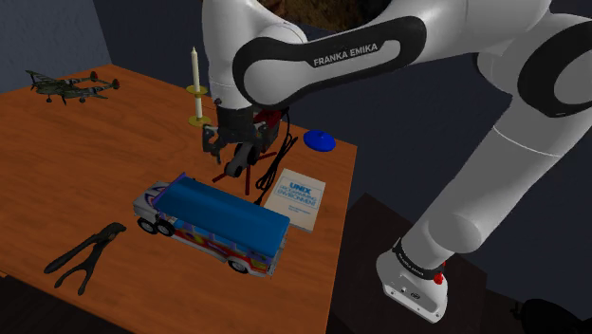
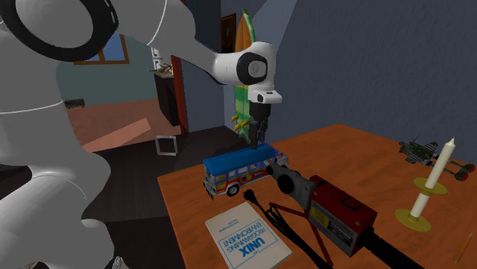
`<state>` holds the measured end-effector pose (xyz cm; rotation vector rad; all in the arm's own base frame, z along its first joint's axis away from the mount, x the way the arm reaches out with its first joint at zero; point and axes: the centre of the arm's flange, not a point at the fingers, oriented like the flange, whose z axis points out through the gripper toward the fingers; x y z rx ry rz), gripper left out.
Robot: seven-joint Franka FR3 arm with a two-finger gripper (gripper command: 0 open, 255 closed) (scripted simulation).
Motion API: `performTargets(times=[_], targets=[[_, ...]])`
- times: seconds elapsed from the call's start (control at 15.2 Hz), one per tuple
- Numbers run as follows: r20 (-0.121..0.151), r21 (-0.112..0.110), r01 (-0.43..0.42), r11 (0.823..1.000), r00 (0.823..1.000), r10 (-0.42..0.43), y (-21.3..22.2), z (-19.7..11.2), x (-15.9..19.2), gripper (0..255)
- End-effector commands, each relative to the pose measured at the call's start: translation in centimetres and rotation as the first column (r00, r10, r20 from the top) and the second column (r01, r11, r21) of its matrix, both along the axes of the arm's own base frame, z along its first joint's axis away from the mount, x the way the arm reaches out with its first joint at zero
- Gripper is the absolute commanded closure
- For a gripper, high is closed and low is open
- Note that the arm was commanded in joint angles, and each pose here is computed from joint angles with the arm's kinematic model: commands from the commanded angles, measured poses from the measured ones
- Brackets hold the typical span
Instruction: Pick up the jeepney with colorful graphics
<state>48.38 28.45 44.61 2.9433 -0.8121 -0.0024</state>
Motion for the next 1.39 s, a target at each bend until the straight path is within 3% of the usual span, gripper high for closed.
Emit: performTargets(times=[0.0, 0.59, 1.25, 1.32], targets=[[0.000, 0.006, 0.048, 0.999, 0.999, -0.048, 1.5, -1.3, 1.9, 0], [-0.004, 0.028, 0.240, 0.970, 0.971, -0.240, 7.5, -5.2, 11.2, 0], [-0.004, 0.028, 0.240, 0.970, 0.971, -0.240, 7.5, -9.2, 11.2, 0], [-0.004, 0.028, 0.240, 0.970, 0.971, -0.240, 7.5, -9.2, 11.2, 255]])
